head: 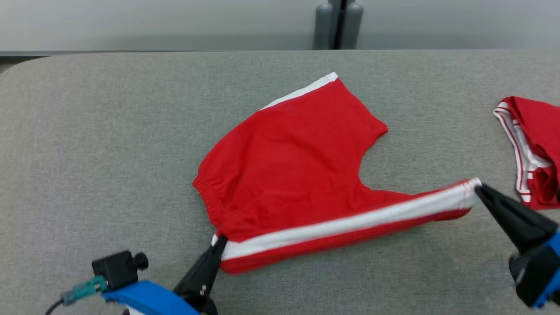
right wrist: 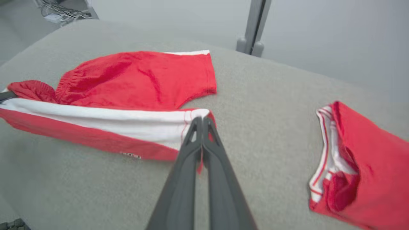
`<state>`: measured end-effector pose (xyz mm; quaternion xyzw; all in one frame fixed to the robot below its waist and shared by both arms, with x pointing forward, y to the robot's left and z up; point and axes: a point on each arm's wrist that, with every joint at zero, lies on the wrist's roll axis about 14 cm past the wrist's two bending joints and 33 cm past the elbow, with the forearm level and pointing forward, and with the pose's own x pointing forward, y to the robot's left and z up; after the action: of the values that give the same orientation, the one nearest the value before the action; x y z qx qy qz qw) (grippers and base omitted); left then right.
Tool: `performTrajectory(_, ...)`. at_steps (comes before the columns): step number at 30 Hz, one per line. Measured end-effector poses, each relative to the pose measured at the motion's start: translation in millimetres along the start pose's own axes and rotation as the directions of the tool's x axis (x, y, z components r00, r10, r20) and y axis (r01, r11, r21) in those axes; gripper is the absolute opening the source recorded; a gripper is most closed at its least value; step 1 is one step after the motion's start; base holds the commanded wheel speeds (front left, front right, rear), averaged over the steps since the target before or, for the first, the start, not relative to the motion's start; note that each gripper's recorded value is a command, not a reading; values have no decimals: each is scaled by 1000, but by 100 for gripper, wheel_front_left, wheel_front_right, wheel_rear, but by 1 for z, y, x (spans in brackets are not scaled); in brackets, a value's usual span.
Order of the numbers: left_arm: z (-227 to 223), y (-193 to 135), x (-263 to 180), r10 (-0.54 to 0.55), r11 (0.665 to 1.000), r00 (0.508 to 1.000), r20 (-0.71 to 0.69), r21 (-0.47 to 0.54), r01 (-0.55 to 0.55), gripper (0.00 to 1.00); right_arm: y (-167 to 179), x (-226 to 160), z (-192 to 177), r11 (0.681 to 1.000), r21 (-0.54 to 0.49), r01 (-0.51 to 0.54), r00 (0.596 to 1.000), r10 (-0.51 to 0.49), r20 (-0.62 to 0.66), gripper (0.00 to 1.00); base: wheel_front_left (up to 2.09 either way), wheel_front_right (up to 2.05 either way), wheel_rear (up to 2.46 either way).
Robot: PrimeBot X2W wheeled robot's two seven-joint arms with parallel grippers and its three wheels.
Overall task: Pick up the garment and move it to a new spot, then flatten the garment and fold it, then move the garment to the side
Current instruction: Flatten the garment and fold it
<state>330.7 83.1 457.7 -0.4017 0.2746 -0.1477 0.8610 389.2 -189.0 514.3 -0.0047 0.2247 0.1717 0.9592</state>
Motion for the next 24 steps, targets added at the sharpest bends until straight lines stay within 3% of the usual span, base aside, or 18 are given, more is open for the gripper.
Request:
performTrajectory(4,22,5,17,2,1000,998,70,-7,-2,0,1,37,23,995,-90,-34,997,39,60,0,0,0,0)
performTrajectory(14,66,25,65,60,997,978,198,-66,-48,0,22,138,61,975,-175,-139,980,161,120,0,0,0,0)
performTrajectory(24,92,69,100,181,983,954,241,-56,-173,0,34,222,59,965,-191,-179,975,201,99,0,0,0,0)
